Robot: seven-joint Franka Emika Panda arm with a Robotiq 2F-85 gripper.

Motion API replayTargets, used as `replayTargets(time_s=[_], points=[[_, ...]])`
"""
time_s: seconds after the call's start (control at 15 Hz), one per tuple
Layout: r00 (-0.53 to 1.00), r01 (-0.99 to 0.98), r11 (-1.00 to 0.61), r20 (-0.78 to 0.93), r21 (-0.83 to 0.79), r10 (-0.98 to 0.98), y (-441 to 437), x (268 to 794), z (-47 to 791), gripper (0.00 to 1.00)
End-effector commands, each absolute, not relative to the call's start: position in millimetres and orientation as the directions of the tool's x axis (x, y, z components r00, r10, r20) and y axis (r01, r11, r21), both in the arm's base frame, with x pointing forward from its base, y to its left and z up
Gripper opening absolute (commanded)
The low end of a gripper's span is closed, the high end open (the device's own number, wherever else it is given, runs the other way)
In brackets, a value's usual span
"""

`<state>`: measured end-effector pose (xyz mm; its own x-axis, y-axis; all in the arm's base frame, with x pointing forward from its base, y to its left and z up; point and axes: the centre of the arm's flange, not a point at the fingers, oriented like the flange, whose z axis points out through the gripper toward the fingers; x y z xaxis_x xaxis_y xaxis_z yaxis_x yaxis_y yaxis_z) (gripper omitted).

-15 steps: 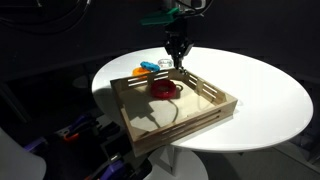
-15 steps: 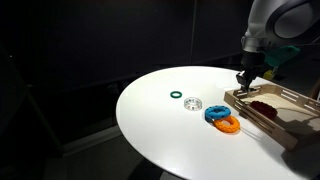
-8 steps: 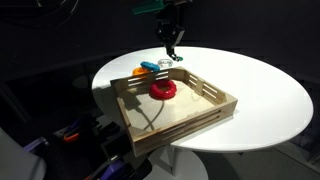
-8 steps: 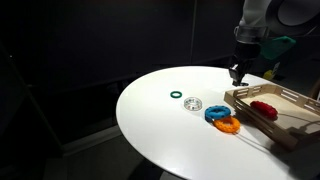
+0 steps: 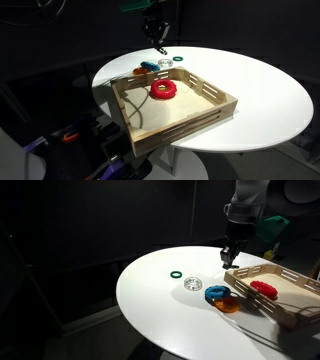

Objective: Remove the black and white circular object from the box

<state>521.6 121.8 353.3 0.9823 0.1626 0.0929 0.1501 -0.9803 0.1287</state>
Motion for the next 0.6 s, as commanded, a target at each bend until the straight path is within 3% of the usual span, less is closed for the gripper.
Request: replayTargets(time_s=[0.0, 0.33, 0.47, 0.53], points=[[0.976, 0.184, -0.976, 0.094, 0.120, 0.195, 136.1, 512.2, 352.2, 0.06], [0.972, 0.218, -0.969, 0.062, 0.113, 0.226, 151.2, 504.2, 341.8, 0.07], [0.972, 0.222, -0.969, 0.048, 0.107, 0.229, 152.4, 502.4, 339.2, 0.40], [0.973, 0.222, -0.970, 0.043, 0.103, 0.227, 152.3, 501.7, 338.8, 0.46]])
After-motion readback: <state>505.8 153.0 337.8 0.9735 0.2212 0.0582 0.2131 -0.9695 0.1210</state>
